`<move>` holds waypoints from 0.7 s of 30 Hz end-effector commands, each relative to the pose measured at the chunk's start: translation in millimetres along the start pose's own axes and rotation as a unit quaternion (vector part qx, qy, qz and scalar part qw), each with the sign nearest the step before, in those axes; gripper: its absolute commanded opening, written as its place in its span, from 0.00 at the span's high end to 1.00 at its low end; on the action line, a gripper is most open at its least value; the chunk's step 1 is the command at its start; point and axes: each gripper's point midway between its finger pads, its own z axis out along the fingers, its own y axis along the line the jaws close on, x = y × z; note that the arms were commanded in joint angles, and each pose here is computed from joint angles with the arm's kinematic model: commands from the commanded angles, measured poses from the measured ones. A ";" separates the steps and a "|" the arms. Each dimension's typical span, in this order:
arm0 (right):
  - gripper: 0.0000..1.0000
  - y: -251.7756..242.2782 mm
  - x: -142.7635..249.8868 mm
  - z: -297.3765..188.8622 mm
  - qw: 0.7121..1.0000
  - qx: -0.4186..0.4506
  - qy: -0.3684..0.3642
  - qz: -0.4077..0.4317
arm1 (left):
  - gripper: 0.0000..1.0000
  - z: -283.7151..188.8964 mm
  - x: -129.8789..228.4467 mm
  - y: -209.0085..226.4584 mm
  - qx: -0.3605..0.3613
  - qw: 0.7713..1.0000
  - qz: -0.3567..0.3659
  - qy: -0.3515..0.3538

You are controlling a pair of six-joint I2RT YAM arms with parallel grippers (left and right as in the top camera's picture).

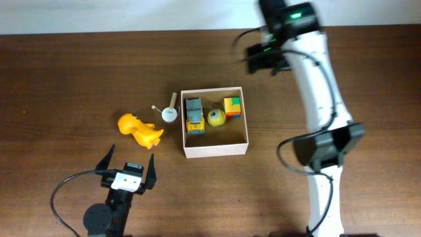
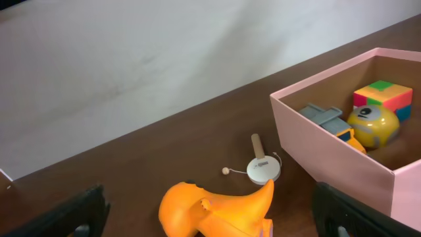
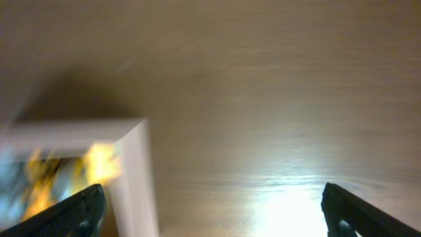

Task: Pack container
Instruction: 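Place the yellow ball into the box and open the right gripper, then reach the left gripper to the orange dinosaur and grasp it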

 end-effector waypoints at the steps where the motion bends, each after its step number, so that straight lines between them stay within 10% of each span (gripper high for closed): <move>1: 0.01 -65.7 -13.7 5.0 0.993 0.043 -0.013 0.113 | 0.01 -0.2 1.9 0.5 -0.002 1.000 0.006 0.002; 11: 0.01 -188.1 2.9 56.0 0.967 0.086 0.037 0.236 | 0.01 -0.2 1.4 0.6 -0.002 1.000 0.006 0.001; 21: 0.01 -193.6 24.8 76.8 0.954 0.000 0.092 0.284 | 0.01 -2.9 -32.2 14.6 -0.034 0.997 0.023 -0.066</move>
